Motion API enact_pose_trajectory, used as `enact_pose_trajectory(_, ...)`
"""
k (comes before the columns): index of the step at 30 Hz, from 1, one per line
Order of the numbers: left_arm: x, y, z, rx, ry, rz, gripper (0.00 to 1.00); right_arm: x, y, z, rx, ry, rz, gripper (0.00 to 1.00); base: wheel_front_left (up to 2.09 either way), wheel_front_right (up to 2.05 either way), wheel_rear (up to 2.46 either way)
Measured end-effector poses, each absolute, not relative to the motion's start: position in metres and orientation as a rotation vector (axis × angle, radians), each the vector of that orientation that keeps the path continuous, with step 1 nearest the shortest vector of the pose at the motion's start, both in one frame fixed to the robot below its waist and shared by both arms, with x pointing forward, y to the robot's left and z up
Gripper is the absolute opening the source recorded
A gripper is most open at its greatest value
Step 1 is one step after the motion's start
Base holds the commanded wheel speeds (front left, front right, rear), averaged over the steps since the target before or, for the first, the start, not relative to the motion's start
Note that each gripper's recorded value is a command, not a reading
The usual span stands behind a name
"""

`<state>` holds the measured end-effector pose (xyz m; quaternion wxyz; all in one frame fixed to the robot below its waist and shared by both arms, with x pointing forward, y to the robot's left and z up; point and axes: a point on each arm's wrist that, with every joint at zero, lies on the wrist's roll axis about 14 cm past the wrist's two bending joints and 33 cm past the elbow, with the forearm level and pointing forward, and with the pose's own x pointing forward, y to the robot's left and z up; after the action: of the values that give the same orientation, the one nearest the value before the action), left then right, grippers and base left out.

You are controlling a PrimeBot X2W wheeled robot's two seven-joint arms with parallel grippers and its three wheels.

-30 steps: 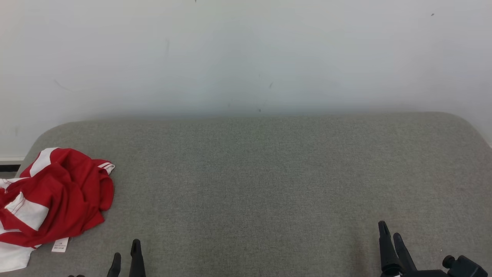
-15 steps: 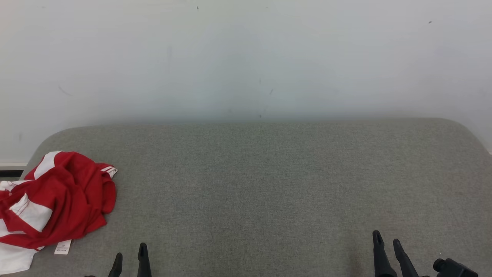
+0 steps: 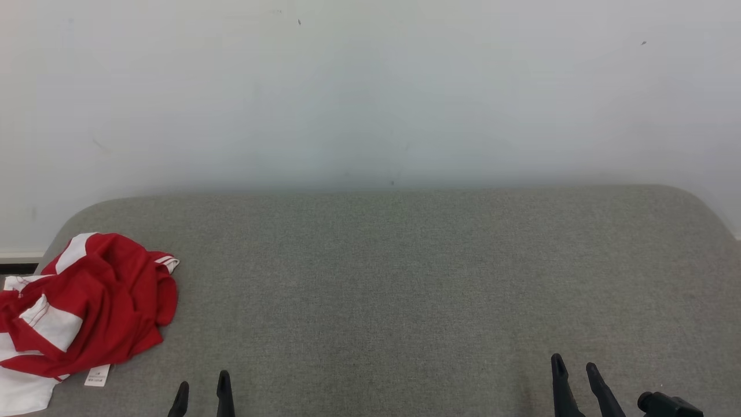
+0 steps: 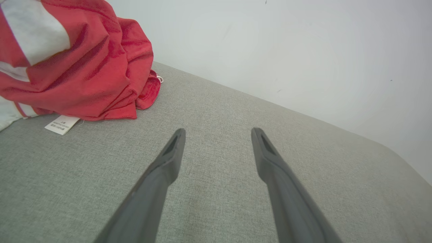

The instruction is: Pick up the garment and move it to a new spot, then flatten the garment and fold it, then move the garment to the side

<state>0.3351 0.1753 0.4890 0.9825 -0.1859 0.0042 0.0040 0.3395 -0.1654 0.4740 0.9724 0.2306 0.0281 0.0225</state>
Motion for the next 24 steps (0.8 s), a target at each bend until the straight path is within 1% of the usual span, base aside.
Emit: enact_pose_trajectory(24,0.3263,0.1671,0.4928,-0.195,-0.029,-0.026,1.00,0.3315,-0.1580,0.4721,0.275,0.041,0.092,1.00,0.00,0.00,0.00)
